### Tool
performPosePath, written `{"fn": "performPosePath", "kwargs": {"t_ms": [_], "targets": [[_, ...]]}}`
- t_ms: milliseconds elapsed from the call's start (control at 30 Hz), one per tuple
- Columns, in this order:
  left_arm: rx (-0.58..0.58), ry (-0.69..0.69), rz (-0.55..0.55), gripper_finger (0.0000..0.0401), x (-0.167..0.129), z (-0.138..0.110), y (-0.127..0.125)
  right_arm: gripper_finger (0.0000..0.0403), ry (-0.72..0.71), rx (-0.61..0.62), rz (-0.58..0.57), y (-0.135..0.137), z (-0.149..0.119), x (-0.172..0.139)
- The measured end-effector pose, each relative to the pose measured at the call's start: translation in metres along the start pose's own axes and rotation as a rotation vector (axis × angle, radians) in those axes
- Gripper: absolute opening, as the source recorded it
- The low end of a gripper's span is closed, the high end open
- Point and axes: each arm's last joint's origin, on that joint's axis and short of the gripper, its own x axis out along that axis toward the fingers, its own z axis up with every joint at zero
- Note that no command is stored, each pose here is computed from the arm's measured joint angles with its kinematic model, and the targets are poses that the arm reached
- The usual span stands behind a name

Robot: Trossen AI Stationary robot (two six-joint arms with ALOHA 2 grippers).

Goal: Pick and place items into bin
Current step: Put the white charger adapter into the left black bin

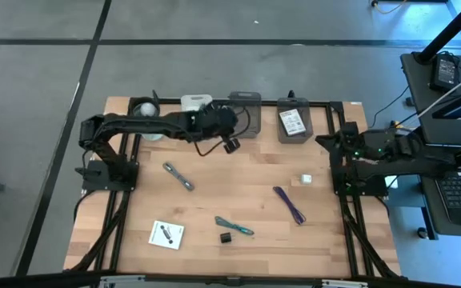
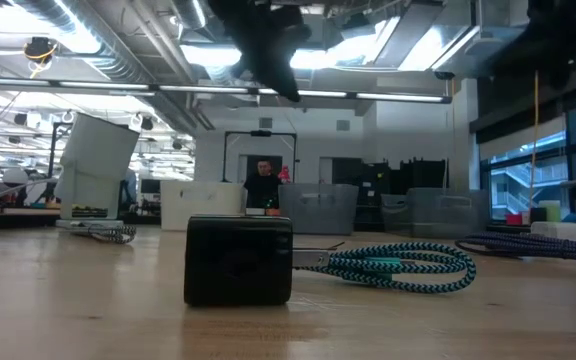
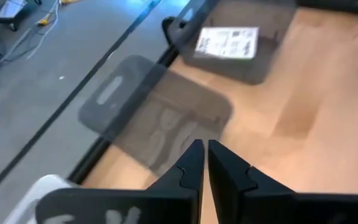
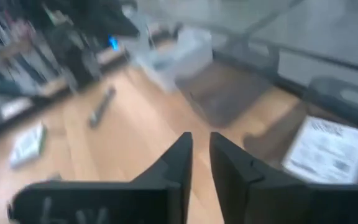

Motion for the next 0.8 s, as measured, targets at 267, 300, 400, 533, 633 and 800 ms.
{"fn": "performPosePath", "kwargs": {"t_ms": [267,300,400,533,633,800], "targets": [[-0.061,-0.007,-0.022,0.0006,0.011,0.012,-0.044,0.0010,0.367,-0.287,-0.102,0.023,0.045,-0.004],[-0.054,-0.004,-0.028,0.0006,0.013,0.012,-0.049,0.0008,0.428,-0.328,-0.102,0.027,0.047,-0.001],[-0.028,0.012,-0.043,0.0005,0.016,0.009,-0.061,0.0009,0.603,-0.436,-0.130,0.038,0.048,0.017],[0.018,0.052,-0.064,0.0003,0.011,0.003,-0.070,0.0034,0.858,-0.566,-0.151,0.049,0.037,0.048],[0.068,0.113,-0.092,0.0001,0.007,-0.005,-0.074,0.0065,1.016,-0.661,-0.124,0.056,0.024,0.072],[0.110,0.191,-0.132,0.0002,0.000,-0.013,-0.078,0.0128,1.191,-0.738,-0.101,0.058,0.001,0.098]]}}
